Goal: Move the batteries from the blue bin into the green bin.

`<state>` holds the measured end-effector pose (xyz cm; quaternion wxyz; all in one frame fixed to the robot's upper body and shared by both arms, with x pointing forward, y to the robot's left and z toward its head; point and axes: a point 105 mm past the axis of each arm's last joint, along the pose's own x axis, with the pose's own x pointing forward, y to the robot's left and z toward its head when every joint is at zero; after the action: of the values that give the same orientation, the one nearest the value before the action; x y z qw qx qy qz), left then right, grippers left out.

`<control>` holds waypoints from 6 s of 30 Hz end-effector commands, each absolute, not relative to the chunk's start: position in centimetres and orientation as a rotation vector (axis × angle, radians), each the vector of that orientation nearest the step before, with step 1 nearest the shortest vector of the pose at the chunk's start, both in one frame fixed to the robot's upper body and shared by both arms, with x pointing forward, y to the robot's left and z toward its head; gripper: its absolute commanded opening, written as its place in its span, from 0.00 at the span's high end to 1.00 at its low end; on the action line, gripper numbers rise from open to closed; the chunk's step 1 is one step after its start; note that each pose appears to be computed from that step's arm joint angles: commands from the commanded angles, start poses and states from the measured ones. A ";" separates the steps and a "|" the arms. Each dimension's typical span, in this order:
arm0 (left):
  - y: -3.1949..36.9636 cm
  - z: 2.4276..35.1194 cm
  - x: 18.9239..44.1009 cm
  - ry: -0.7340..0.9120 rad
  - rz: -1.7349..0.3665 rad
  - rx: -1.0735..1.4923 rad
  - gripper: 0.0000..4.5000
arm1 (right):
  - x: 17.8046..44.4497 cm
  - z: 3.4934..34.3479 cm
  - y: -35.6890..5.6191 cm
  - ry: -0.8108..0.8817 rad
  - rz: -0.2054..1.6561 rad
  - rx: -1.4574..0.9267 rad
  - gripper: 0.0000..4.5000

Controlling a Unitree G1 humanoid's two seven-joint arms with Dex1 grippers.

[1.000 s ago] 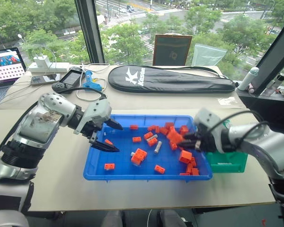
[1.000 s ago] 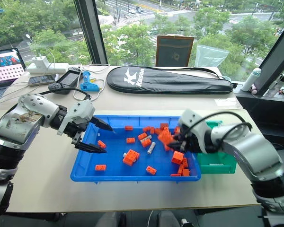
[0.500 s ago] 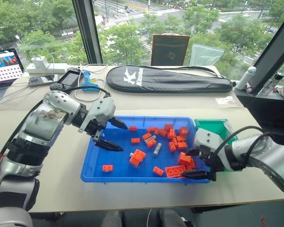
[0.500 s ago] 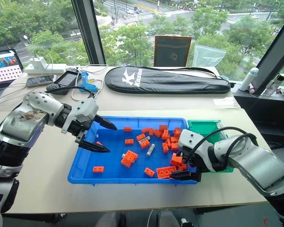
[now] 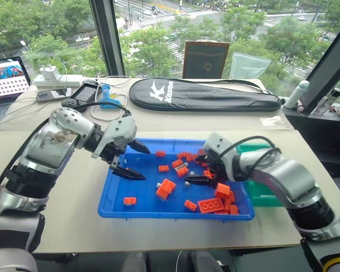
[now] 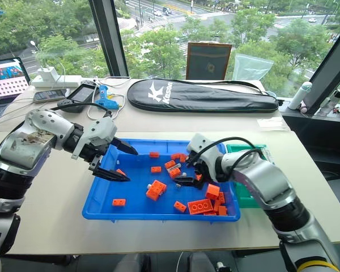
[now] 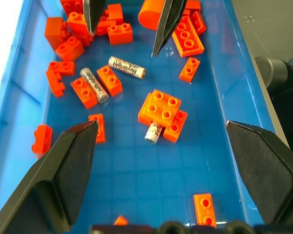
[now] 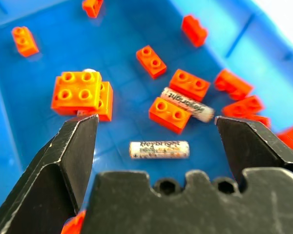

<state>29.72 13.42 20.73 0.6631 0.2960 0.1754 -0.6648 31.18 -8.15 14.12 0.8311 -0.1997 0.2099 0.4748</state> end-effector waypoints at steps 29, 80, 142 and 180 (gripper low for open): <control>13.3 21.6 29.2 0.369 -1.518 0.683 0.00 | 31.3 16.2 -8.3 0.397 1.000 -0.540 0.44; 11.2 24.9 31.7 0.134 -1.399 0.422 0.00 | 31.5 24.4 -15.6 0.279 0.940 -0.658 0.01; 11.3 24.4 31.8 0.139 -1.391 0.517 0.00 | 26.1 15.7 -9.0 0.547 1.064 -0.687 0.68; 12.0 24.3 31.4 0.160 -1.369 0.559 0.00 | 33.2 14.3 -5.6 0.597 0.593 -0.315 0.01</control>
<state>31.72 12.18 23.32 0.7369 0.2420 0.0917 -0.6245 32.85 -5.46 13.81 0.8932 -0.1429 0.3062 0.2966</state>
